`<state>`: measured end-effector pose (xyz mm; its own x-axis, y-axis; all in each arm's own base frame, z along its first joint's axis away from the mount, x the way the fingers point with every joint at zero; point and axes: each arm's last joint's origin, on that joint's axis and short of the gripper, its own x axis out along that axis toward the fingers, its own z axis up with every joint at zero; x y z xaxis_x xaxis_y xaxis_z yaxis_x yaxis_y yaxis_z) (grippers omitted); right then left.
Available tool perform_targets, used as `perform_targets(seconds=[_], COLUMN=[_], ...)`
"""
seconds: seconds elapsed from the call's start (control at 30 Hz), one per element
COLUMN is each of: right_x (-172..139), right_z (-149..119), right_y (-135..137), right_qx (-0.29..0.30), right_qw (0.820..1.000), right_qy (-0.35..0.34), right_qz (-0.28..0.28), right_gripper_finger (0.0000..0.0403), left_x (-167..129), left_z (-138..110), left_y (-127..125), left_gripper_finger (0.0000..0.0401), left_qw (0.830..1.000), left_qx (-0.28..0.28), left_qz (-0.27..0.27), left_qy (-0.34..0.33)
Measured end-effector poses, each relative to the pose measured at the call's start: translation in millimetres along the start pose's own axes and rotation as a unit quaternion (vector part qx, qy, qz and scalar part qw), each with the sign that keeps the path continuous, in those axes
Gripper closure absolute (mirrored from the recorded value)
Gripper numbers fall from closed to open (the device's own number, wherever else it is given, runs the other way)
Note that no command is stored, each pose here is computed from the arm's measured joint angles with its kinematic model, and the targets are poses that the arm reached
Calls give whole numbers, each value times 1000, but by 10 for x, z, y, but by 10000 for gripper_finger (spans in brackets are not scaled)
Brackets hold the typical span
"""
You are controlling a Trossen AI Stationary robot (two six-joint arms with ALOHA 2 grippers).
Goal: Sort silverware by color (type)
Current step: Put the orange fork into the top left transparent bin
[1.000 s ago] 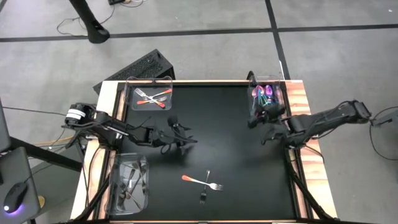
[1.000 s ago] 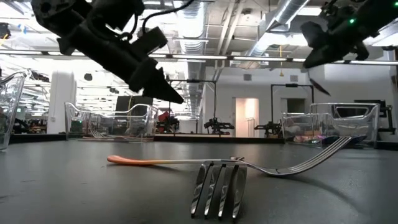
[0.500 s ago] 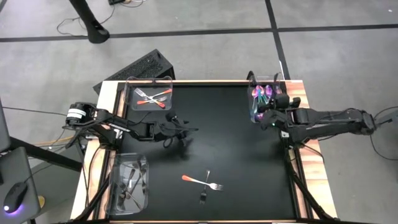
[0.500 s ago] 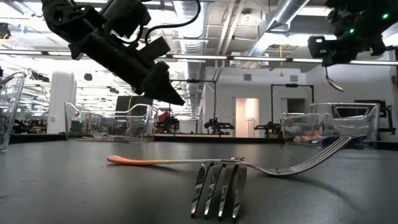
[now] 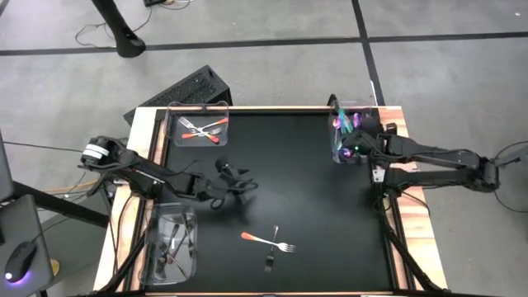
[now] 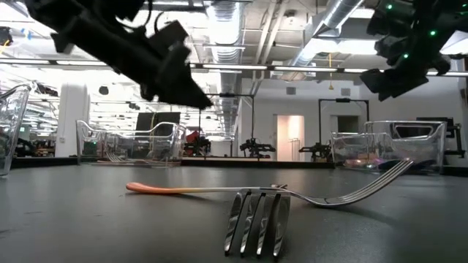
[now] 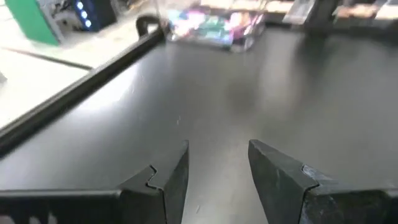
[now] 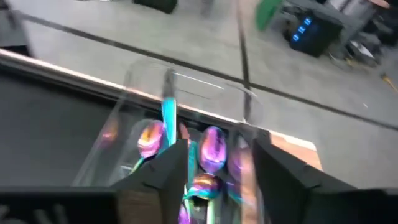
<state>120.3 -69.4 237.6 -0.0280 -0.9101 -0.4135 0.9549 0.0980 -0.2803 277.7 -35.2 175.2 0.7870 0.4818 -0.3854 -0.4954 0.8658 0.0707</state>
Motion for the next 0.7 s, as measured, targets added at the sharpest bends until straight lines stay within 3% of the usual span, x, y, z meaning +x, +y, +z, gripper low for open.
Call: perform_targets(seconds=[0.07,0.17,0.23,0.3,0.4,0.47,0.57,0.7], right_x=[-6,-64,-141,-223,-377,-494,-696,-970], right_z=[42,143,208,214,148,66,-84,-349], right_y=[41,122,222,350,566,726,974,1302], right_qx=[-7,5,28,46,43,33,21,-11], right_qw=[999,983,953,920,894,884,868,849], right_qy=[-1,14,17,21,34,41,42,34], right_qz=[36,181,302,388,444,464,494,527], right_gripper_finger=[176,165,165,168,174,178,183,186], left_x=[-92,-270,-420,-571,-748,-818,-865,-855], left_z=[92,257,339,375,364,339,241,92], left_y=[-10,-29,-68,-141,-270,-355,-466,-538], left_gripper_finger=[246,246,246,246,246,246,246,246], left_qw=[1000,998,995,992,984,978,971,972], left_qx=[-11,-16,11,57,103,118,138,146], left_qz=[-14,-42,-56,-50,-51,-86,-146,-161], left_qy=[-18,-51,-77,-105,-139,-146,-132,-94])
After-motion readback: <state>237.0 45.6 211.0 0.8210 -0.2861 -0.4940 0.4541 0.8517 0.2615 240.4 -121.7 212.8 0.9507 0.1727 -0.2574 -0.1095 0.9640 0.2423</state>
